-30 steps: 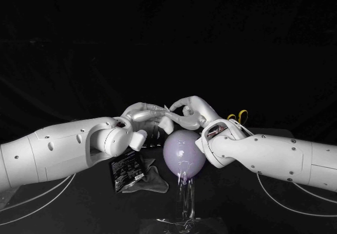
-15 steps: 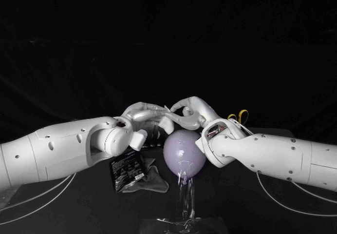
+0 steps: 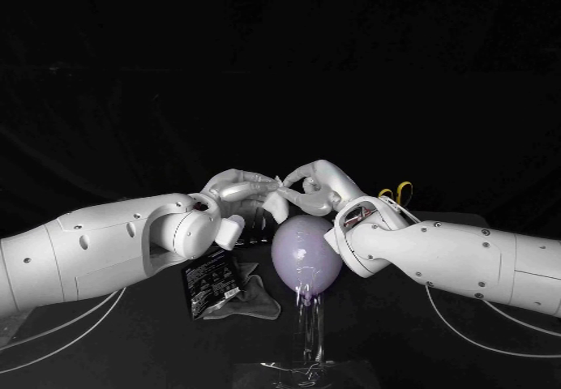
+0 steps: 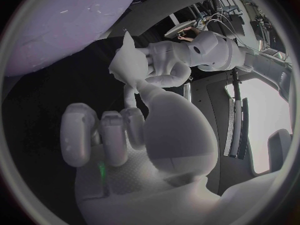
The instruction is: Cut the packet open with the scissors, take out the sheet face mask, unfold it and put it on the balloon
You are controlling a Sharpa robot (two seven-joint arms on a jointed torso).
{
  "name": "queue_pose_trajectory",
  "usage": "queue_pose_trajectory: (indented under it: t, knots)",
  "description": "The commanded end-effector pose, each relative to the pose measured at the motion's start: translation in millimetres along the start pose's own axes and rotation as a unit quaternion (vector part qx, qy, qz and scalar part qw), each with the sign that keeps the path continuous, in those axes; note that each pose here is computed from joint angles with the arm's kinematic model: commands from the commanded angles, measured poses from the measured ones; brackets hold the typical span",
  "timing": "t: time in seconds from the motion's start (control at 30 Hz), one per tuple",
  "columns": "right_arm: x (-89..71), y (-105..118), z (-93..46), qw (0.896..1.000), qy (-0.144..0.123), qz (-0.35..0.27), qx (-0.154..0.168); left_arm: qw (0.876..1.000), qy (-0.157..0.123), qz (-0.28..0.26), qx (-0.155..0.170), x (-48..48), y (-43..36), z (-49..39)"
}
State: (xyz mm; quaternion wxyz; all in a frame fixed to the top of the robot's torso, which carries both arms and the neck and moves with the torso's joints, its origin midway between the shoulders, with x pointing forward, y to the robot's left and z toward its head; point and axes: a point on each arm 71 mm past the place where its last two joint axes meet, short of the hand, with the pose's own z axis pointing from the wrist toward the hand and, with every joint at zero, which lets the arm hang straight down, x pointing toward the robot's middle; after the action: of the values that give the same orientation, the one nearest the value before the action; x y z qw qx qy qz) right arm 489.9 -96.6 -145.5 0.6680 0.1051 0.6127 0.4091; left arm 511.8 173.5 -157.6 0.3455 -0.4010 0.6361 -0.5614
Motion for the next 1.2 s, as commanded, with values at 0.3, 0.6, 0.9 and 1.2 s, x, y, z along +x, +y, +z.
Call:
queue_pose_trajectory:
  t: [0.3, 0.6, 0.9, 1.2]
  knots:
    - [2.5, 5.5, 1.1, 1.000, 0.000, 0.000, -0.017, 1.000, 0.020, -0.001, 0.009, 8.1, -2.9, 0.7]
    - [-0.4, 4.8, 0.9, 1.000, -0.014, 0.001, -0.020, 1.000, 0.018, 0.000, 0.008, 7.4, -2.8, 0.5]
    - [-3.3, 2.9, -0.9, 1.000, -0.017, 0.001, -0.021, 1.000, 0.011, 0.003, 0.009, 3.9, -2.7, 0.5]
    - [-5.1, 0.9, -2.1, 1.000, -0.016, 0.001, -0.020, 1.000, 0.005, 0.006, 0.009, 1.5, -2.6, 0.5]
